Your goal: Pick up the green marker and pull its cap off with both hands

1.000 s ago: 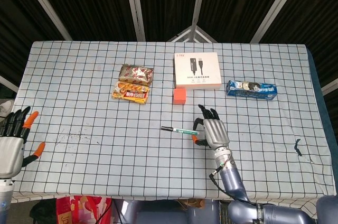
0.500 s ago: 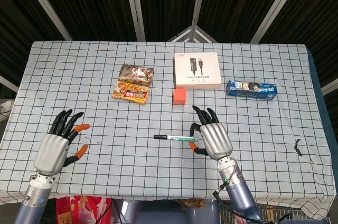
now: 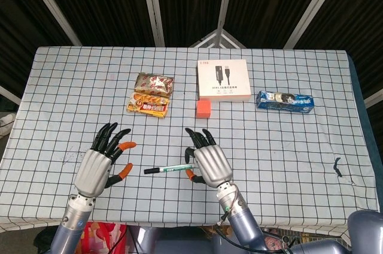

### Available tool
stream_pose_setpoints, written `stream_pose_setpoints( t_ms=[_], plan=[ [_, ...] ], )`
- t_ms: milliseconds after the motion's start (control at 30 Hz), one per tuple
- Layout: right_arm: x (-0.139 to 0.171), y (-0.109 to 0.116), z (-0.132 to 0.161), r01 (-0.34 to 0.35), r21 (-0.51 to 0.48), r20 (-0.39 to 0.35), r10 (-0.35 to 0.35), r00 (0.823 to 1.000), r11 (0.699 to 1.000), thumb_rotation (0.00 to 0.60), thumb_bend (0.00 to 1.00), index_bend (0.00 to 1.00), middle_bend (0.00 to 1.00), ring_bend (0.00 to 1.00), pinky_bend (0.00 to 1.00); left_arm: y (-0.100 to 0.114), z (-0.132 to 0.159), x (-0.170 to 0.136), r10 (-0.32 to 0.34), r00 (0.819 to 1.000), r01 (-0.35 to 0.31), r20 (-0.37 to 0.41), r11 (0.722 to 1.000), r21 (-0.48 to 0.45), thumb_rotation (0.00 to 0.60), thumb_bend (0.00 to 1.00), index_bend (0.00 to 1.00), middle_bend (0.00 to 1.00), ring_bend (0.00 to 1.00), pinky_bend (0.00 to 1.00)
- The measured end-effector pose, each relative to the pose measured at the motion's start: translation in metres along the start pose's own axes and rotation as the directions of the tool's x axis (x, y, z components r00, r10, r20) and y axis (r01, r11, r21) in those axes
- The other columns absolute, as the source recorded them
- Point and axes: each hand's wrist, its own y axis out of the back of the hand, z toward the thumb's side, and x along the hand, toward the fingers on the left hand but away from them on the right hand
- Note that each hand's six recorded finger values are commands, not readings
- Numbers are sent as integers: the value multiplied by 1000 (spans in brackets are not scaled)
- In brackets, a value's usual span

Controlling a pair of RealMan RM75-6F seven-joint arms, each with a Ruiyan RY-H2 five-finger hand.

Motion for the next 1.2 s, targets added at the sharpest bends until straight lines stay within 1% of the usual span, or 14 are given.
stream_pose_setpoints(
  t_ms=[333,533,667,1000,1200],
  plan=[
    [-10,6,8,17,6,23,-17,1000,1000,600,492,776,79,127,21,-9,3,-10,-22,1000,21,8,1000,8,600,390,351,157,0,0],
    [-11,6,9,17,6,24,-17,1000,1000,600,493,776,79,127,21,-13,2,-12,-30,1000,30,6,999,22,600,389,391,173,0,0],
    [-11,8,12,22,4,17,-22,1000,1000,600,493,776,79,127,21,-18,1,-10,-22,1000,22,4,999,32,600,389,407,180,0,0],
    [-9,9,17,22,-7,1,-22,1000,1000,600,493,776,79,127,21,-31,5,-5,-6,1000,6,16,1000,19,600,389,462,207,0,0],
    [-9,11,17,25,-7,0,-25,1000,1000,600,492,776,79,127,21,-33,8,-4,8,1000,-8,28,1000,10,600,389,482,226,0,0]
  ],
)
